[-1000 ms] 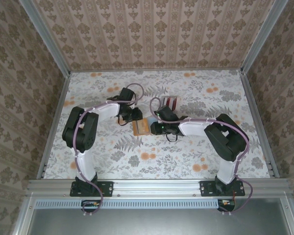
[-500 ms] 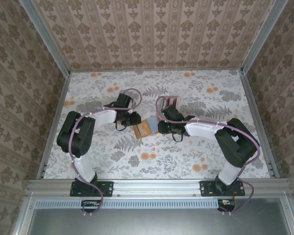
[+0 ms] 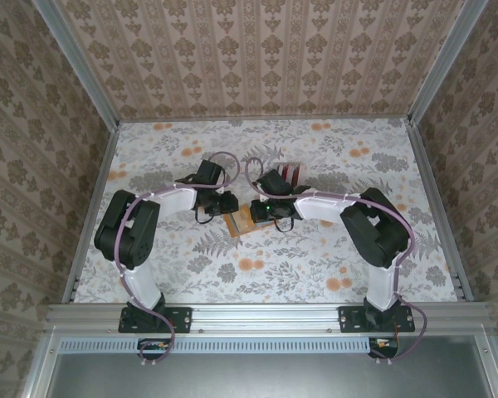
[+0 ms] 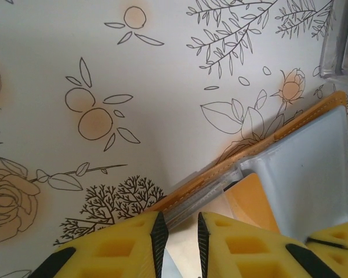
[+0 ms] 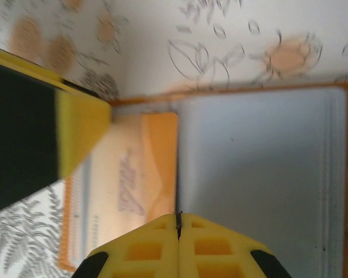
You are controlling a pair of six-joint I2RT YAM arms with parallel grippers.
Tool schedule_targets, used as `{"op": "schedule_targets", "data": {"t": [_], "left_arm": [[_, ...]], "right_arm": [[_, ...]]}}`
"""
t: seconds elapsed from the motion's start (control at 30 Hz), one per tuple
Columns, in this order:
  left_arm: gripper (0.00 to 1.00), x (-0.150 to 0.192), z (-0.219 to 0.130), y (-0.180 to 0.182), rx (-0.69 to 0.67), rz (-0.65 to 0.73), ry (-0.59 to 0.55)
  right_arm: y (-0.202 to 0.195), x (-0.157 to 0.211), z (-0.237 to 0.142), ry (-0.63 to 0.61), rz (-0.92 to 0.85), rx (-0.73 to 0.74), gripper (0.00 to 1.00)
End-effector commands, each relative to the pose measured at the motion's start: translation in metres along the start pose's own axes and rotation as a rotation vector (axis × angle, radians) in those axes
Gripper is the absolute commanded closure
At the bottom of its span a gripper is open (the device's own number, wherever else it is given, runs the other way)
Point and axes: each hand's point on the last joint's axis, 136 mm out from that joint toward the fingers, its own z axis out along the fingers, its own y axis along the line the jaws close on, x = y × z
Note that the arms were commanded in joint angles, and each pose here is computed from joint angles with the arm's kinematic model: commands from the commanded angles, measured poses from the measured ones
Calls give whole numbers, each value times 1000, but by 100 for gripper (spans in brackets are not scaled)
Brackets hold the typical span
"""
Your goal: Put the credit cards into the card holder
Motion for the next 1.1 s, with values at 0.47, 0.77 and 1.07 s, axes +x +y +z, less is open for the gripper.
{"op": "schedule_targets", "data": {"t": [0.47, 0.77, 1.07], "left_arm": [[74, 33, 9, 14, -59, -53, 103], [75, 46, 1, 32, -110, -66, 111], [75, 44, -5, 60, -133, -129, 81]], "right_arm": [[48, 15, 22, 100, -53, -151, 95], [33, 10, -18, 55, -43, -117, 94], [57, 85, -29, 264, -119, -210, 92]]}}
